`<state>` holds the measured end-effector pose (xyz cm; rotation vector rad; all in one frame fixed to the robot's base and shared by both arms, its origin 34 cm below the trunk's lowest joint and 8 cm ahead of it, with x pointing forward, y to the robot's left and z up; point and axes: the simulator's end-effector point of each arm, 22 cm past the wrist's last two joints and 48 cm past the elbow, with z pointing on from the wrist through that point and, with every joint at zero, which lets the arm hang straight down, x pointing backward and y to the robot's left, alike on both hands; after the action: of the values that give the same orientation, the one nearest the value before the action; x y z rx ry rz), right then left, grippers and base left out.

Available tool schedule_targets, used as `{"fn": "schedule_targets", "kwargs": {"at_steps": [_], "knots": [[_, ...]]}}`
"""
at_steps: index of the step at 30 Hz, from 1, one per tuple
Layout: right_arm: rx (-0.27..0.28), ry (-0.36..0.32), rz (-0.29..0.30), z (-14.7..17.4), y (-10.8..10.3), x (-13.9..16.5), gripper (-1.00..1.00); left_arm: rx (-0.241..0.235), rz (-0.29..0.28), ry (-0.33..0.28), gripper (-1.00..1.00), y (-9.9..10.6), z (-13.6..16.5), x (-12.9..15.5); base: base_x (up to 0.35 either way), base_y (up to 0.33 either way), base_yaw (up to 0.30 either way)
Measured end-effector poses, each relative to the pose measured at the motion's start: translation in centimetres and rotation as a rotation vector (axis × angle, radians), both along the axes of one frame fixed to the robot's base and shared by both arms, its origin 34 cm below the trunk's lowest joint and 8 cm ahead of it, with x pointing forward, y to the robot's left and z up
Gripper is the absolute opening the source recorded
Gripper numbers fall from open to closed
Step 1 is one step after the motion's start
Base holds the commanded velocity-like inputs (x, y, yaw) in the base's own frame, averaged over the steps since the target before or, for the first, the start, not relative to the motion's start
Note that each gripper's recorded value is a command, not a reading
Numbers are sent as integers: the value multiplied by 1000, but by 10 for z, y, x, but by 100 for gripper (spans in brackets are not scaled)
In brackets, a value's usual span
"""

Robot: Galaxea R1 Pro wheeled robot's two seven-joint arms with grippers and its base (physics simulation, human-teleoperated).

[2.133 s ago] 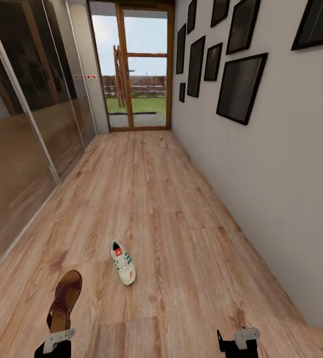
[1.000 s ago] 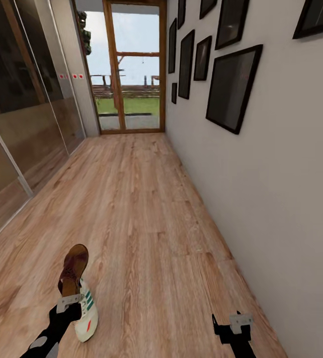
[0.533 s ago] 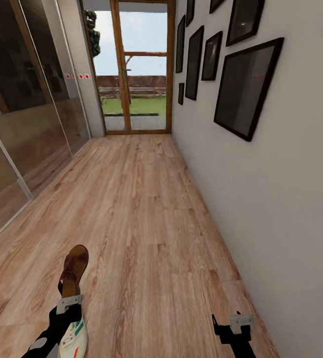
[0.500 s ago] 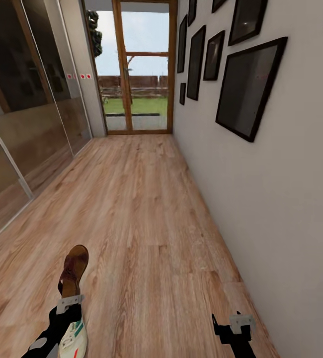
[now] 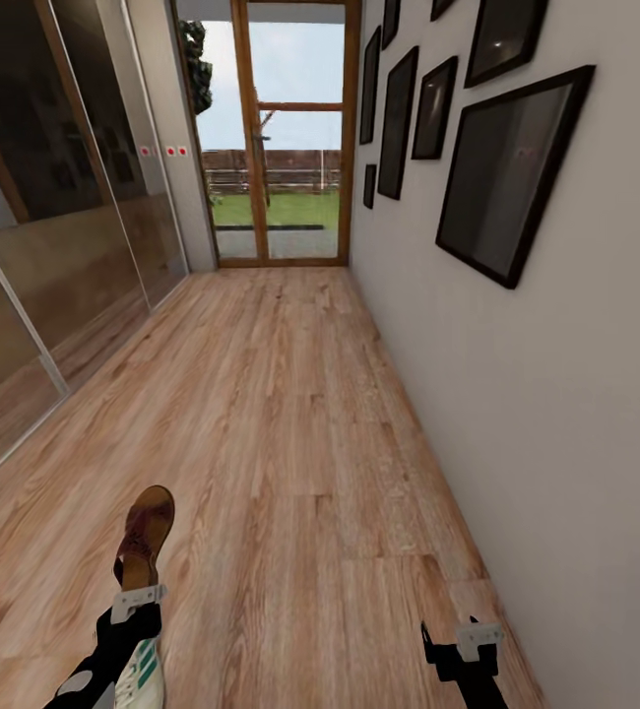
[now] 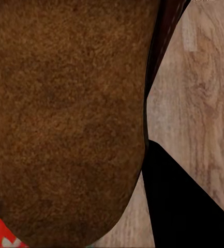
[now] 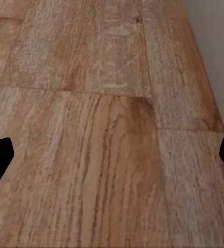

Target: Pick up the two gym shoes and the two sandals from the corridor floor and place them onto the hallstand (shoe rack) in the corridor, making sure they are on the rack and not on the floor. Arrange them so the two gym shoes are next to each other and the two sandals are next to each other.

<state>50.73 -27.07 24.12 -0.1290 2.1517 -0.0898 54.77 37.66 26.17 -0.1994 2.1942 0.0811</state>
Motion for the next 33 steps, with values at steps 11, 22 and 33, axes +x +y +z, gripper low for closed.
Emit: {"fn": "schedule_targets", "kwargs": {"at_steps": [11, 22, 33], "knots": [[0, 1, 1, 0, 0, 0, 100, 1, 1, -3, -100, 1, 1, 1, 150, -97, 0], [1, 1, 0, 0, 1, 0, 100, 1, 2, -5, -100, 1, 1, 1, 9, -5, 11], [1, 0, 0, 0, 1, 0, 100, 1, 0, -4, -100, 0, 1, 1, 117, -83, 111]]}}
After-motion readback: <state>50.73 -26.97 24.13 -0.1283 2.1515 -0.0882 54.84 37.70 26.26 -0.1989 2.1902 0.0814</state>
